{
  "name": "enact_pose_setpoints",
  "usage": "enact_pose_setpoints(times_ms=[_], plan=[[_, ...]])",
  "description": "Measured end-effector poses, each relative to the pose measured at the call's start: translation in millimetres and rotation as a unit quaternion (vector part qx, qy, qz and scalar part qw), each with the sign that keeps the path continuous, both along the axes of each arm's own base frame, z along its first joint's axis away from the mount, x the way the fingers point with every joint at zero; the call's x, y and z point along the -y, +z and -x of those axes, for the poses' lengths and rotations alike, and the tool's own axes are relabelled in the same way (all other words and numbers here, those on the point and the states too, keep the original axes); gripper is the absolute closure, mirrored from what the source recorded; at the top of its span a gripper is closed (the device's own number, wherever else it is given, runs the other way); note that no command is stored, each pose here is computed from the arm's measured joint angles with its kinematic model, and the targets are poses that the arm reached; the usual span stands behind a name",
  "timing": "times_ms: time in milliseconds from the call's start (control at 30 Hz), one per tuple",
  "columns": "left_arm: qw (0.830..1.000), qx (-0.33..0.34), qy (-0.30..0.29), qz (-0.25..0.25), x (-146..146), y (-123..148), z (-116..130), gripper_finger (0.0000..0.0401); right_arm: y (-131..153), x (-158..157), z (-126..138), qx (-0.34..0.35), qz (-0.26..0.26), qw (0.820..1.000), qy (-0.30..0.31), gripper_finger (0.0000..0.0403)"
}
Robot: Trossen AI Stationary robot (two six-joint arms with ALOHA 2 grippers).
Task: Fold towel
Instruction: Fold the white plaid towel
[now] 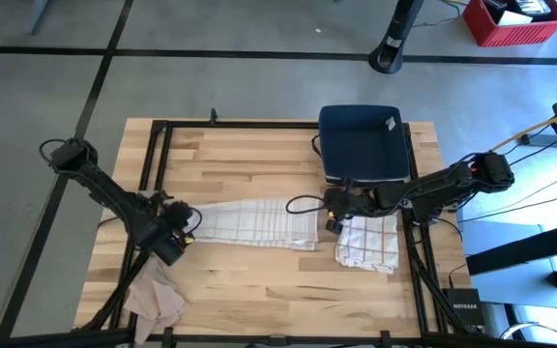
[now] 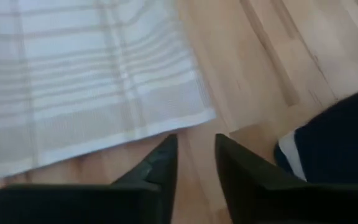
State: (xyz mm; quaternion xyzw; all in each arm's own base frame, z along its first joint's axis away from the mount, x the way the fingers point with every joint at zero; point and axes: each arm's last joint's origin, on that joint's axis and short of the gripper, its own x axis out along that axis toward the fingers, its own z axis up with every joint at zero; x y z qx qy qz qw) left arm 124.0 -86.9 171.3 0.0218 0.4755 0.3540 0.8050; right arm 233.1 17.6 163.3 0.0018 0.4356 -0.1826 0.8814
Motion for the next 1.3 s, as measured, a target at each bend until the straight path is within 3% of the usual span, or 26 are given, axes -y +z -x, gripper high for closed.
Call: enact_pose_setpoints(times_ms=[133,267,467,633,933,1133,1300], plan=[[1.0,-0.027,0.0,-0.008,-2.9,10.1,-4.5,0.0286,6.5,0.2,1.7,-0.003,0.002,1.0,-0.001,0.0243],[0.996,-0.087,0.004,-0.018,-6.9,39.1,-9.8,0.0247,24.3,-1.7,-5.0,-0.008,-0.013,1.0,0.01,0.0204],[0.997,-0.062,-0.019,-0.032,-6.6,57.2,-21.2,0.0237,43.9,-9.6,-29.6,0.119,-0.068,0.986,0.092,0.0183],[0.998,-0.014,-0.047,0.038,2.1,33.3,-32.7,0.0237,23.6,-14.0,-48.7,0.151,-0.087,0.977,0.121,0.0183],[0.982,-0.021,-0.078,0.168,8.4,-16.4,-31.5,0.0237,-41.6,-29.7,-59.2,0.032,-0.102,0.983,0.152,0.0182],[0.964,-0.055,-0.077,0.248,15.8,-19.0,-27.4,0.0237,-45.0,-54.3,-47.7,-0.015,-0.116,0.974,0.195,0.0182],[0.958,-0.025,-0.092,0.272,23.7,7.3,-44.2,0.0237,-28.8,-63.5,-46.7,-0.02,-0.144,0.971,0.192,0.0182]])
